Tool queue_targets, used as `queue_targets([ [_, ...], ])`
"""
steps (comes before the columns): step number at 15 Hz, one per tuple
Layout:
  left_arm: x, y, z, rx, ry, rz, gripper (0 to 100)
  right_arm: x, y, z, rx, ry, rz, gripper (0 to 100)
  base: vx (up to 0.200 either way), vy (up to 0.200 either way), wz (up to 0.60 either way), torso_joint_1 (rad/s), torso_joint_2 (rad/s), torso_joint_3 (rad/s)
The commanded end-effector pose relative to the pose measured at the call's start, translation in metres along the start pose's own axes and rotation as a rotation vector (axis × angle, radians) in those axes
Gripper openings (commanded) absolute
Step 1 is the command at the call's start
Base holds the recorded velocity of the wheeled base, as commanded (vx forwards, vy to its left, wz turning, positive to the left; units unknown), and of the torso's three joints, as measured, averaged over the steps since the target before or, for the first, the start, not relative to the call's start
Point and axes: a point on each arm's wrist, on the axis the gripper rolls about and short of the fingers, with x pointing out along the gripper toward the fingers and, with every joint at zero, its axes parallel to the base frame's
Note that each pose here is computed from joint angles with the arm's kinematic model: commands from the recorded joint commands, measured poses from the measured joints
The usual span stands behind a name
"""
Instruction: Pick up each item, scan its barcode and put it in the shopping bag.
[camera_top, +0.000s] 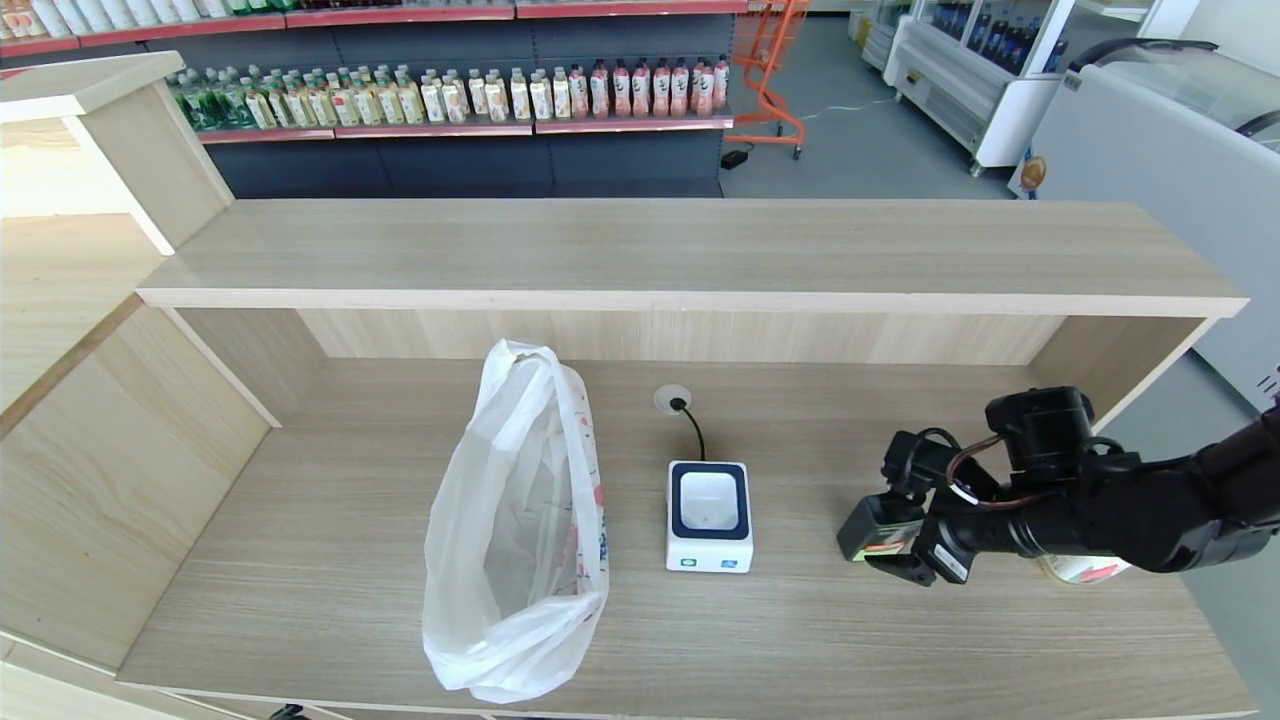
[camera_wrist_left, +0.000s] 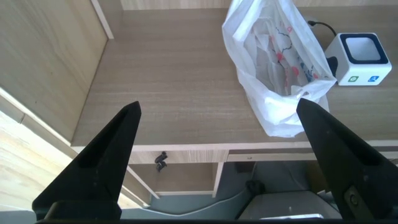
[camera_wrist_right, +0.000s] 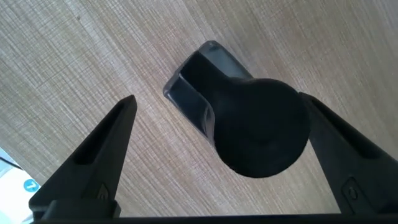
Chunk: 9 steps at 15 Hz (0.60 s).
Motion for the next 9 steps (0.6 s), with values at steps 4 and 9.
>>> queue_targets([
  [4,0.0000,0.0000,0.0000,0.000,0.000,0.000,100,0.0058,-0.0003,0.0000,-0.002,-0.015,0.017,0,0.000,0.000,0.00,0.000,0.00,0.000],
  [9,0.0001,0.0000,-0.0005,0.000,0.001,0.000,100,0.0010,0.0048,-0.0053,0.005,-0.013,0.016,0,0.000,0.000,0.00,0.000,0.00,0.000],
])
